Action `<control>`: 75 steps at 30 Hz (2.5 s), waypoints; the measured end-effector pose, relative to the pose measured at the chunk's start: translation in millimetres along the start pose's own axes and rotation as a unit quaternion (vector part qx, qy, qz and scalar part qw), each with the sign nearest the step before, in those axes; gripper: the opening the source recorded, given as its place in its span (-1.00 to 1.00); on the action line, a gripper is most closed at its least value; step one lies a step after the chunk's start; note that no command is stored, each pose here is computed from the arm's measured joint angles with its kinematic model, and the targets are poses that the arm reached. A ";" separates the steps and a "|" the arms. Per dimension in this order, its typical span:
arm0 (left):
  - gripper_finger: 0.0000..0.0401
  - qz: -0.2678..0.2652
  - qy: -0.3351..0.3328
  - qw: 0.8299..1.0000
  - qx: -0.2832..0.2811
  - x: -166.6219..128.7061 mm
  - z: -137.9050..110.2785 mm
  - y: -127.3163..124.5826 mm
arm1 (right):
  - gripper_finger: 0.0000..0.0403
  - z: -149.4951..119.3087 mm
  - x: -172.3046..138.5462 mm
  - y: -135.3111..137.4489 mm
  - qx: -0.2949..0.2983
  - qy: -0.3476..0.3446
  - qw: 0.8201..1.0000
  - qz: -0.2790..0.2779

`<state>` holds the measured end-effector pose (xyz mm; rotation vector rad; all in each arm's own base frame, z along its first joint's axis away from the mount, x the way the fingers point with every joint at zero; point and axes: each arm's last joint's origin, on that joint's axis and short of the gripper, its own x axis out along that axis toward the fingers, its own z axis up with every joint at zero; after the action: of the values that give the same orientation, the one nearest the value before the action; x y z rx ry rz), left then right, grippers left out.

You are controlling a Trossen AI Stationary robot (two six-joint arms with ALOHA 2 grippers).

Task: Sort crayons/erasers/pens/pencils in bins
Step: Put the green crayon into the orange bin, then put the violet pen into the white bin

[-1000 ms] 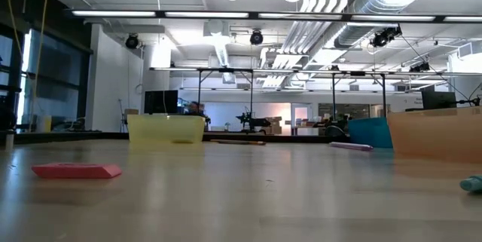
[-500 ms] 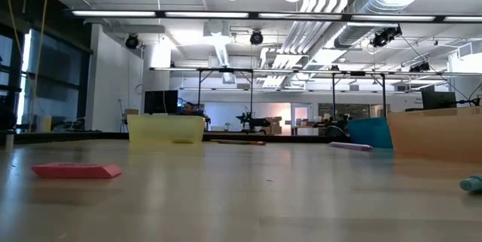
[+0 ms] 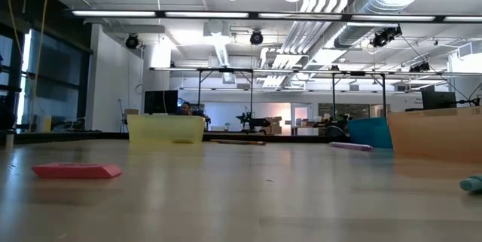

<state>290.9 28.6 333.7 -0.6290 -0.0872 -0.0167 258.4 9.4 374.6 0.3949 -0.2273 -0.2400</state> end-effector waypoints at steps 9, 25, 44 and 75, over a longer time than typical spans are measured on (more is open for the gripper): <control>-0.21 0.047 0.017 0.998 0.039 -17.7 9.8 2.2 | -0.92 0.1 -66.2 -45.0 -0.007 0.220 0.957 -0.186; -0.40 0.080 0.001 0.994 0.078 -20.7 13.7 5.1 | -0.92 -108.2 -144.6 -107.2 0.103 0.475 0.765 -0.422; -0.89 0.210 0.034 0.970 0.113 -38.3 16.1 24.7 | -0.76 -153.6 -160.8 -128.8 0.133 0.486 0.729 -0.462; -1.00 0.188 0.039 0.969 0.156 -132.9 27.8 63.5 | -0.96 -42.9 -46.0 -95.6 0.061 0.330 0.857 -0.391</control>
<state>159.1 94.9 307.3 -0.3216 0.1060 0.3338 208.4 -48.5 289.5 0.6620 0.6238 -0.8739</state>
